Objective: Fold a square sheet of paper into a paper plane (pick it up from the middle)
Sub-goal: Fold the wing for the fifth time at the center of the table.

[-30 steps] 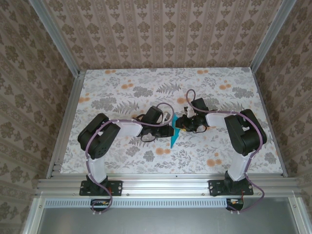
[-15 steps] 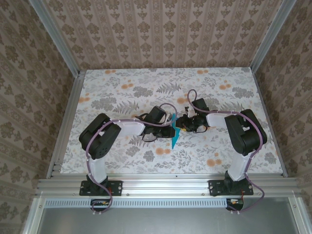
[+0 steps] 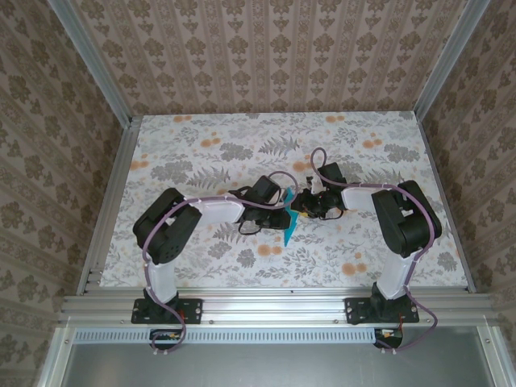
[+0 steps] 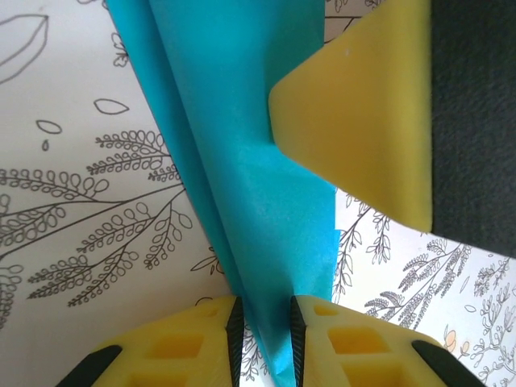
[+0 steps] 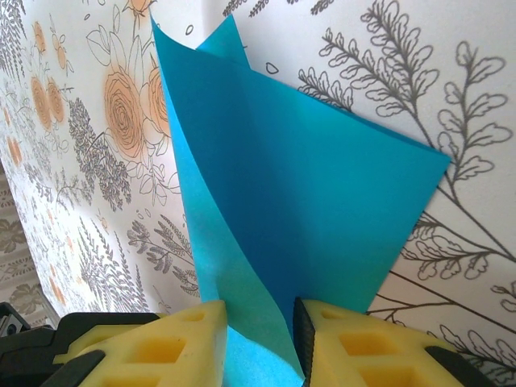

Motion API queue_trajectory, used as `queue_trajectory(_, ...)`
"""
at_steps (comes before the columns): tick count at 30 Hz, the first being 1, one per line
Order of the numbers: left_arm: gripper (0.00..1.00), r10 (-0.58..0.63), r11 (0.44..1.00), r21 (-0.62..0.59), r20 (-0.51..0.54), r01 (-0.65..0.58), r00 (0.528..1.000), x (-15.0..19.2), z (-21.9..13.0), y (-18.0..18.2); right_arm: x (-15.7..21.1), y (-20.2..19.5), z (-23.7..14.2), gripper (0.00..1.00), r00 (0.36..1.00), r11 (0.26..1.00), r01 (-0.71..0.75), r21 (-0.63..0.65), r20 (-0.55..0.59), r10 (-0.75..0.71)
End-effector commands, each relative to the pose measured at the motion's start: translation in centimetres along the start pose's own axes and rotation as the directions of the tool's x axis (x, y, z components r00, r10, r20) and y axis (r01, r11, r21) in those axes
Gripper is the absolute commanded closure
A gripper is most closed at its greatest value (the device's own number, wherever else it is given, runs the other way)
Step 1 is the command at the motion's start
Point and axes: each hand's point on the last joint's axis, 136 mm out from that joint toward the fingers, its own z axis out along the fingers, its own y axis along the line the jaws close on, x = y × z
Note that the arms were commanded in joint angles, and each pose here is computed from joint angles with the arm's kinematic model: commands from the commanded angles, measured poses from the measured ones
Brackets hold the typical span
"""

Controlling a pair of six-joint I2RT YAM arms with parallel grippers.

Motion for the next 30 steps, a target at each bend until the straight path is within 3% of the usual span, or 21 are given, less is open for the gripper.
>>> queue_trajectory(1,0.72,0.016,0.998,-0.062,-0.05,-0.019,0.999,1.2,0.5,1.0,0.6,-5.3,0.8,0.68,0.997,0.984,-0.078,0.159,0.018,0.077)
queue_trajectory(30,0.66,0.039,0.968,-0.242,-0.117,-0.066,0.992,1.6,0.5,2.3,0.6,-6.6,0.8,0.84,0.999,0.971,-0.034,0.237,-0.003,0.035)
